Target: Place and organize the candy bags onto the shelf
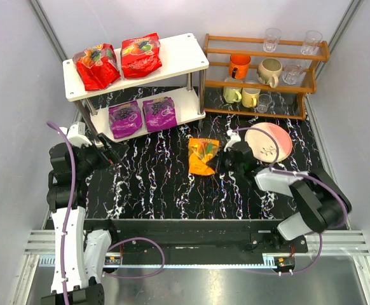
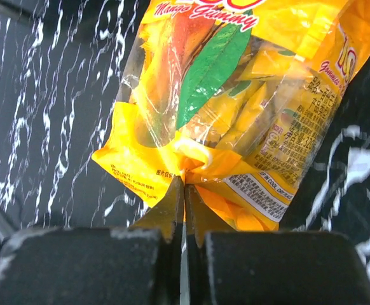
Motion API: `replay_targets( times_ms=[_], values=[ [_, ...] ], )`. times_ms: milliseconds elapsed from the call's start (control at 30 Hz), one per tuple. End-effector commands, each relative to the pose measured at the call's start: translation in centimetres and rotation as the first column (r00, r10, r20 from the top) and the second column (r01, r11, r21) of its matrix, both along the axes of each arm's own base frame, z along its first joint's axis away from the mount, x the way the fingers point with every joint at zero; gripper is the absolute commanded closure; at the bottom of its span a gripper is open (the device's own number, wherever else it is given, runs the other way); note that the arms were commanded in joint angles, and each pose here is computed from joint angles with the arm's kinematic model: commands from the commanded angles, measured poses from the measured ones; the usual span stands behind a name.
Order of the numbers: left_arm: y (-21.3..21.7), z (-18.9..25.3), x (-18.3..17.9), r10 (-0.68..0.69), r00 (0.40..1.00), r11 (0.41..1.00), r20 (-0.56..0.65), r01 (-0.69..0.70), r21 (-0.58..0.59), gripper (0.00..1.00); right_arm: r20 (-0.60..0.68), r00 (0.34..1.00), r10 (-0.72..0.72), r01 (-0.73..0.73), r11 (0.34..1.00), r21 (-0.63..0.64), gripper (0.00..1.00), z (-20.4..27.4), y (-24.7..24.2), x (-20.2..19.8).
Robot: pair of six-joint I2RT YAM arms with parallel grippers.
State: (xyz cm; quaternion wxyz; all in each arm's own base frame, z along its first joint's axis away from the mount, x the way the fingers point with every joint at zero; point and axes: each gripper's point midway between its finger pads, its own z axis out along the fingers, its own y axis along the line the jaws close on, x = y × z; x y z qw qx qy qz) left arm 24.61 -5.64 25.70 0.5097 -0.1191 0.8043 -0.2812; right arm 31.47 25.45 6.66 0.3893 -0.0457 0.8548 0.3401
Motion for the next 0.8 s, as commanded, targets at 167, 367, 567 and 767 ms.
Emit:
replay_targets(
  times_ms=[167, 367, 567, 767],
  values=[
    [-0.5, 0.9, -0.3, -0.011, 0.999, 1.000, 0.040, 0.012, -0.024, 0.01, -0.002, 0.997, -0.076, 0.076, 0.997, -0.027, 0.52, 3.3, -4.7, -6.0],
    [-0.6, 1.1, -0.3, -0.015, 0.999, 0.999, 0.048, 0.016, -0.035, 0.01, 0.151, 0.977, -0.153, 0.159, 0.987, -0.025, 0.72, 7.9, -6.6, -5.0],
    [-0.8, 1.6, -0.5, -0.022, 0.998, 0.999, 0.060, 0.024, -0.040, 0.01, 0.223, 0.960, -0.169, 0.174, 0.985, 0.000, 1.00, 9.9, -5.1, -1.9],
    [-0.9, 1.9, -0.6, -0.025, 0.998, 0.999, 0.066, 0.028, -0.041, 0.01, 0.330, 0.925, -0.189, 0.183, 0.982, 0.049, 1.00, 11.7, -3.4, 1.5]
  ],
)
